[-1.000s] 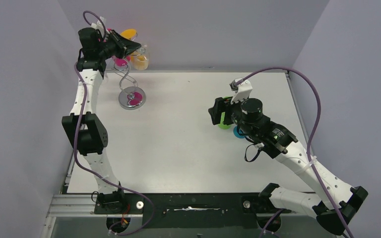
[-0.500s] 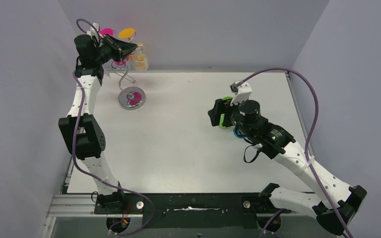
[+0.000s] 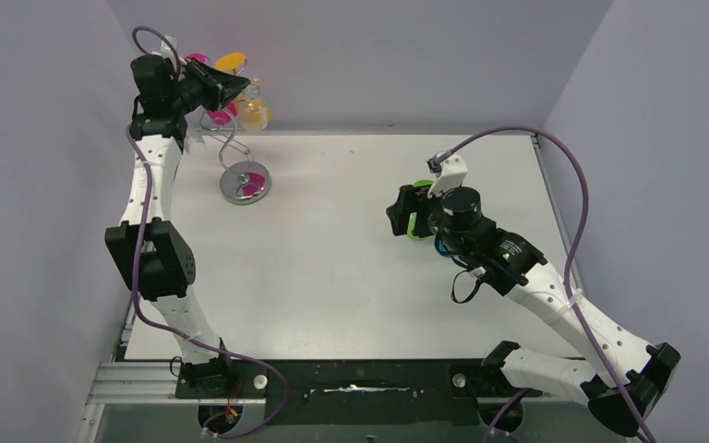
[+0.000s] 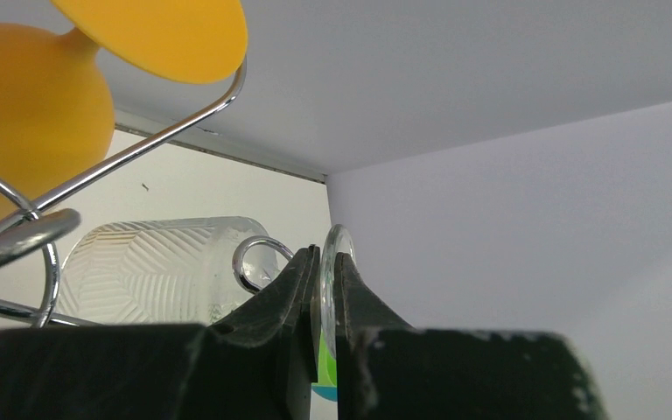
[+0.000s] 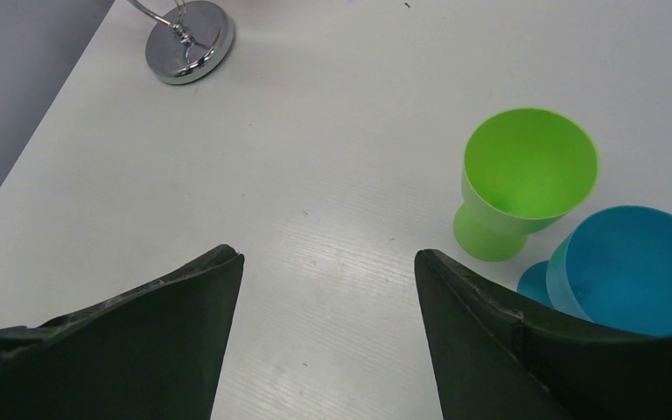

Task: Take the wine glass off the wine glass rack
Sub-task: Pick up the wine glass from the wine rack.

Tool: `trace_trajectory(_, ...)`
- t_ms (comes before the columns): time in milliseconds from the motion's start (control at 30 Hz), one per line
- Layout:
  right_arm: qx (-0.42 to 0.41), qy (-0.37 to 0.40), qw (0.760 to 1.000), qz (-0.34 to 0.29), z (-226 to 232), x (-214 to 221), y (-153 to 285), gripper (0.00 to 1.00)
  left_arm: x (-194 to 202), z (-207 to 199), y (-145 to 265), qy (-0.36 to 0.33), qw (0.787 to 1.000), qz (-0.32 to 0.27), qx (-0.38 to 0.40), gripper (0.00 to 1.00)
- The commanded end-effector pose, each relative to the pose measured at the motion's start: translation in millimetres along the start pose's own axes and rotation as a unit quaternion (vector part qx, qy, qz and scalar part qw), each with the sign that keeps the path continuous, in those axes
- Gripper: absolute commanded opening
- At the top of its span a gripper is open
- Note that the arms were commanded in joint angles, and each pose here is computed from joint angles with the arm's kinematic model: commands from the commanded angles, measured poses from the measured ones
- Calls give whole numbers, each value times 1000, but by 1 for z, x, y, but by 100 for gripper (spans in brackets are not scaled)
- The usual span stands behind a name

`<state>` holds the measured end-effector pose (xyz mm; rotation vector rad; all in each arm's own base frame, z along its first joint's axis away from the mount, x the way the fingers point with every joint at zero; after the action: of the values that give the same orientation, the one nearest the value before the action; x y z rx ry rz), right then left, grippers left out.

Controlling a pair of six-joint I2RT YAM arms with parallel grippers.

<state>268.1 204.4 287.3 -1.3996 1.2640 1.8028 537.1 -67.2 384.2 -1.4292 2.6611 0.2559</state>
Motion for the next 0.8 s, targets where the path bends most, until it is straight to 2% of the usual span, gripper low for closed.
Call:
trace_trajectory(0,6,-8,1000,-23,0,-16,-2,73,-10,-67,16,-84,994,-24,64,0)
trace_trajectory(167,17,-6,1000,-17,-3,-8,-5,74,-8,-64,13,-111,993,-11,33,0)
trace_trajectory(600,29,-8,999,-9,-8,2,-7,74,-2,-38,18,-119,993,-4,-18,0)
trace_trajectory(767,33,-10,999,-14,-10,0,-4,75,-4,-44,18,-118,993,-12,-13,0)
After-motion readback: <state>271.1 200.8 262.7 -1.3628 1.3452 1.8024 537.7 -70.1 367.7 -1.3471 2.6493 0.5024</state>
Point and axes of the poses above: each gripper's point midway between its finger pads, its own y axis back along the fingers, its own z axis along the line the jaws close on, x = y × z, the point moved 1 cm from there along y, back along the fingers, and after that the axes turned 13 degrees about y, right-handed, at the moved point
